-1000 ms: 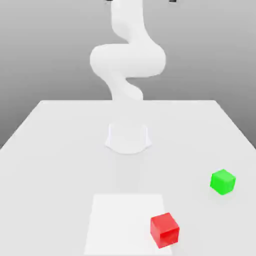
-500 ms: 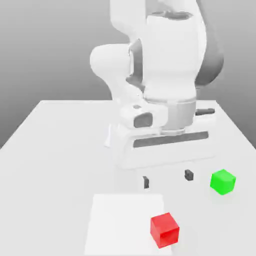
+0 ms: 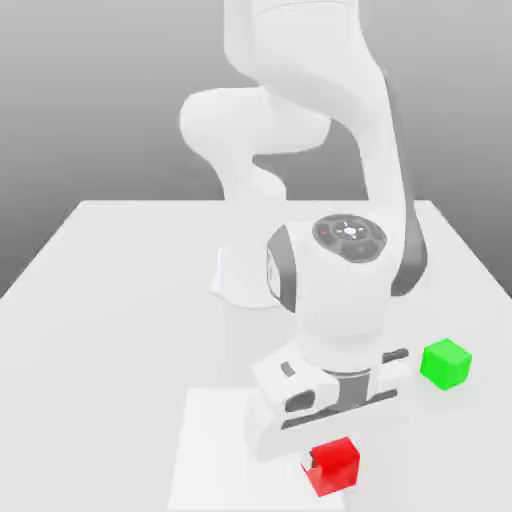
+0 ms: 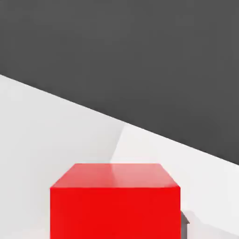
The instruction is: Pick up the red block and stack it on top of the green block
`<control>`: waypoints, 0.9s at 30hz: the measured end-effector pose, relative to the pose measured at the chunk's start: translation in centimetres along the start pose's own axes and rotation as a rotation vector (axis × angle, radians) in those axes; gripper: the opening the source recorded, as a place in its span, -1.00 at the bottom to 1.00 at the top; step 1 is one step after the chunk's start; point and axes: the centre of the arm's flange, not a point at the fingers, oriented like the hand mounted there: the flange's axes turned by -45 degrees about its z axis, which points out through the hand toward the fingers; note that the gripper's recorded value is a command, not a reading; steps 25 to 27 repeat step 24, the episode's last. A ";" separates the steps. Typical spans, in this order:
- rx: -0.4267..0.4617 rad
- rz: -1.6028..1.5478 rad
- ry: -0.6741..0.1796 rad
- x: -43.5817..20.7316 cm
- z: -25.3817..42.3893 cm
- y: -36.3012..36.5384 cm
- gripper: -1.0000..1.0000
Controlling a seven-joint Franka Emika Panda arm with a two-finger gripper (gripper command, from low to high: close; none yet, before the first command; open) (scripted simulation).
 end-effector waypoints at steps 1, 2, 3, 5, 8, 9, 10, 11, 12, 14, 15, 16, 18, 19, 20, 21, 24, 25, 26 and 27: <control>0.000 0.000 0.000 0.0 -0.8 0.0 -1.00; 0.000 0.000 0.000 0.1 -1.8 0.0 -1.00; 0.000 0.000 0.000 0.1 -2.9 0.0 -1.00; 0.001 -0.003 0.000 0.0 -5.3 -0.2 -1.00; 0.018 -0.093 0.003 -1.1 -7.3 -8.0 -1.00; 0.021 -0.154 0.003 -1.9 -7.8 -12.0 -1.00; 0.023 -0.207 0.002 -3.1 -8.2 -15.6 -1.00; 0.023 -0.264 0.001 -4.7 -8.6 -19.1 -1.00; 0.020 -0.316 0.000 -6.5 -9.0 -22.2 -1.00; 0.010 -0.359 -0.001 -9.5 -9.5 -25.4 -1.00; 0.005 -0.362 0.000 -10.3 -9.3 -26.0 -1.00; 0.001 -0.361 0.001 -10.5 -8.6 -26.2 -1.00; -0.002 -0.356 0.002 -10.6 -6.9 -26.2 -1.00; -0.002 -0.354 0.002 -10.6 -5.9 -26.2 -1.00; -0.002 -0.354 0.002 -10.7 -4.9 -26.2 -1.00; -0.001 -0.355 0.001 -10.8 -3.9 -26.2 -1.00; -0.001 -0.356 0.001 -10.9 -3.3 -26.2 1.00; -0.001 -0.356 0.001 -10.9 -3.3 -26.2 1.00; -0.001 -0.356 0.001 -10.9 -3.3 -26.2 1.00; -0.001 -0.356 0.001 -10.9 -3.3 -26.2 1.00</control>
